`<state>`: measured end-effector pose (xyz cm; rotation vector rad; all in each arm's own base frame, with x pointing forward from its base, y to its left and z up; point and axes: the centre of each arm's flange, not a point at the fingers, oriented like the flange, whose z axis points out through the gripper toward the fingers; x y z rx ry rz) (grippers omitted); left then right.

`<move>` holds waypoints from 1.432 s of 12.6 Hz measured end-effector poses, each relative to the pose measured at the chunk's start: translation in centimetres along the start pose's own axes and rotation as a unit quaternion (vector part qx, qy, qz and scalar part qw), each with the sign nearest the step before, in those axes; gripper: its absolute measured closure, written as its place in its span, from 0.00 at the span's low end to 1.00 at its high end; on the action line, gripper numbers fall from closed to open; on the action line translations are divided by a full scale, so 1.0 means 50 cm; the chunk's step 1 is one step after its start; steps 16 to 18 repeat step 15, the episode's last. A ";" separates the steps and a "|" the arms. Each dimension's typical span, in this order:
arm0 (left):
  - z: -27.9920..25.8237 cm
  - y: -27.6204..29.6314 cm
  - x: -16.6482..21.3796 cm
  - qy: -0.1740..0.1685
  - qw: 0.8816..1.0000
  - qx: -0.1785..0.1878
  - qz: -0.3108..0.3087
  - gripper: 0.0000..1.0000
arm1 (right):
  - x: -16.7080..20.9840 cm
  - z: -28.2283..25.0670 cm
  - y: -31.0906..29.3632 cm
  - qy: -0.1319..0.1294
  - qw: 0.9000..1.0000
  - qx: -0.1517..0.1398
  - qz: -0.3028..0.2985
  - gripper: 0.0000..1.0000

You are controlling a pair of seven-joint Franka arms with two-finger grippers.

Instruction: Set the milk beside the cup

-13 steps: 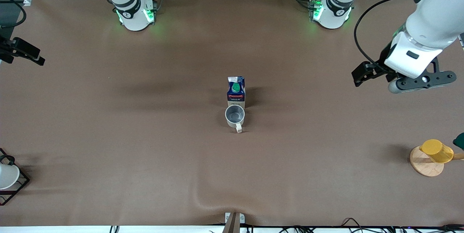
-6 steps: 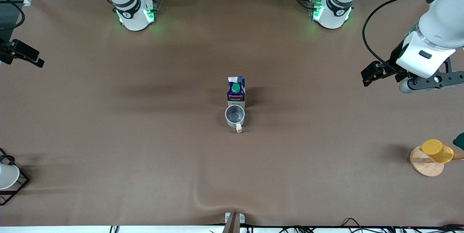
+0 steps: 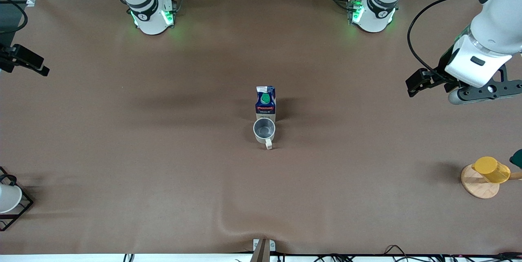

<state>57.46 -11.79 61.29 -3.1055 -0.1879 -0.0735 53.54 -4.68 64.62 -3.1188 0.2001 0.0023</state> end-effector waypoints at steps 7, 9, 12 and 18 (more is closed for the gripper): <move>0.008 -0.033 0.006 -0.004 1.000 0.005 -0.012 0.00 | 0.003 0.002 0.005 0.002 1.000 -0.003 0.003 0.00; 0.012 -0.054 0.005 -0.006 1.000 0.007 0.000 0.00 | 0.003 0.002 0.004 0.002 1.000 -0.003 0.003 0.00; -0.005 -0.100 0.000 -0.003 1.000 -0.001 0.008 0.00 | 0.003 0.002 0.003 0.002 1.000 -0.003 0.002 0.00; -0.020 -0.106 -0.012 -0.005 1.000 -0.001 0.007 0.00 | 0.003 0.002 0.004 0.002 1.000 -0.003 0.003 0.00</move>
